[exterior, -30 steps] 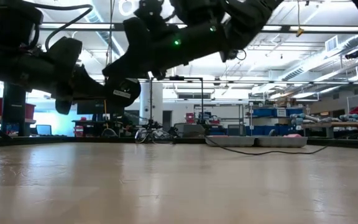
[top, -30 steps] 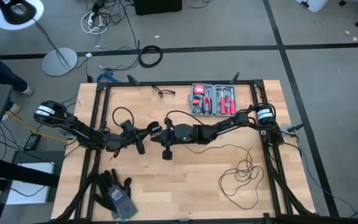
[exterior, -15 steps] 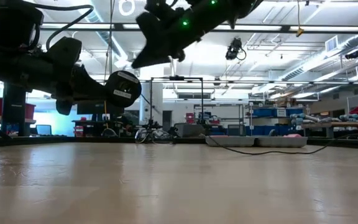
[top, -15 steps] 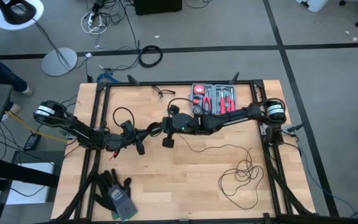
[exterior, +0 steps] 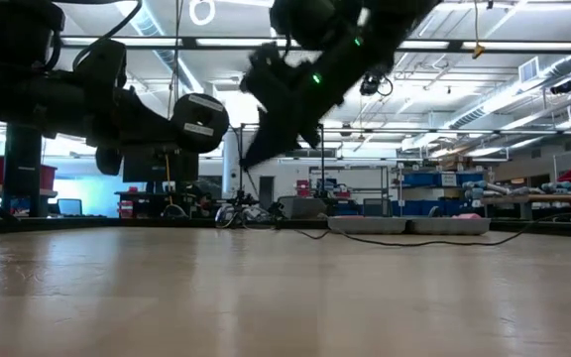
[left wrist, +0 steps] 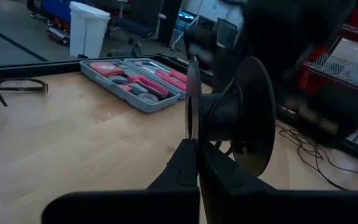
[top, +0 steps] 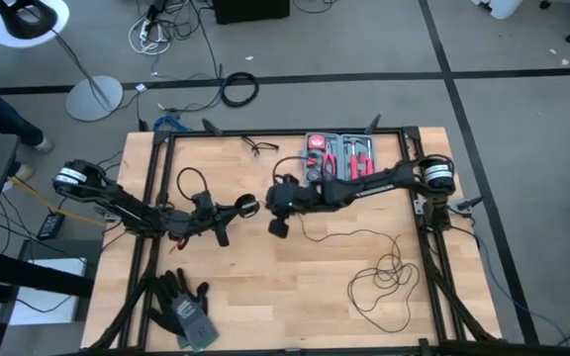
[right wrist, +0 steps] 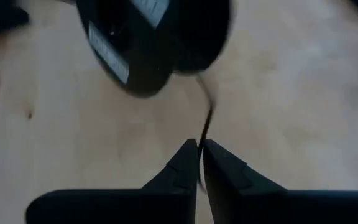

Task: Coil cords
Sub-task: Coil the black wire onto the spool

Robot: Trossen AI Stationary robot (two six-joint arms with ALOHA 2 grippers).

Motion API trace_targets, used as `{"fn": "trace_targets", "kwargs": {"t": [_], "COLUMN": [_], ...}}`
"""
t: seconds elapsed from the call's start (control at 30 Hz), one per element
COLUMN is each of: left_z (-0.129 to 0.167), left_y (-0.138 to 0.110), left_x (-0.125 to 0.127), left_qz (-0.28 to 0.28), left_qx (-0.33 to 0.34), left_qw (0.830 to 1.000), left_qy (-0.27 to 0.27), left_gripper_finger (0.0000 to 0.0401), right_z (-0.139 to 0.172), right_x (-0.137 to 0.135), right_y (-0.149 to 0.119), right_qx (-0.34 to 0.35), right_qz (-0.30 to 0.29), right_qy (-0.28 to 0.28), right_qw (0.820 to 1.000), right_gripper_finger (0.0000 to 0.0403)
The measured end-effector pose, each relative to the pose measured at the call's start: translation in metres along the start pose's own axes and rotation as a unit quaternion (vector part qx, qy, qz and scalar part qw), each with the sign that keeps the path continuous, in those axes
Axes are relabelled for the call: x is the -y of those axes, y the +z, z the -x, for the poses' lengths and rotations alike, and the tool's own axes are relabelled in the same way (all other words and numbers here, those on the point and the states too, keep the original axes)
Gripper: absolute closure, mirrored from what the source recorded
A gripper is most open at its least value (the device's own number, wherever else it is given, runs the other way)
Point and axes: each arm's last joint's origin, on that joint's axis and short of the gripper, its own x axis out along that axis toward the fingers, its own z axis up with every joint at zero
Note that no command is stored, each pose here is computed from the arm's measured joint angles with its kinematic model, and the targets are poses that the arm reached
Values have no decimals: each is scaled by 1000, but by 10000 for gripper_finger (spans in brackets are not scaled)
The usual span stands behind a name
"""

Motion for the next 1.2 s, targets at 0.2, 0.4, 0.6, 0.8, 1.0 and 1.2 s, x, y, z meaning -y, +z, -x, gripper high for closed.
{"fn": "trace_targets", "kwargs": {"t": [0.2,0.4,0.6,0.8,1.0,1.2], "left_z": [0,0,2,3,3,3], "left_y": [0,0,0,0,2,4], "left_x": [0,0,-2,-3,-2,-1], "left_qz": [0,0,6,6,12,9], "left_qx": [1,2,7,7,18,26], "left_qw": [1000,1000,1000,1000,1000,1000], "left_qy": [1,2,0,1,-4,-7], "left_gripper_finger": [400,400,400,400,400,400], "right_z": [-18,-11,14,47,32,-4], "right_x": [-15,-22,-16,-2,8,1], "right_y": [-41,-62,-76,-93,-107,-100], "right_qx": [-6,12,48,151,205,207], "right_qz": [3,5,3,1,-22,19], "right_qy": [29,47,71,76,23,10], "right_qw": [1000,999,996,986,978,978], "right_gripper_finger": [368,374,382,390,388,359]}}
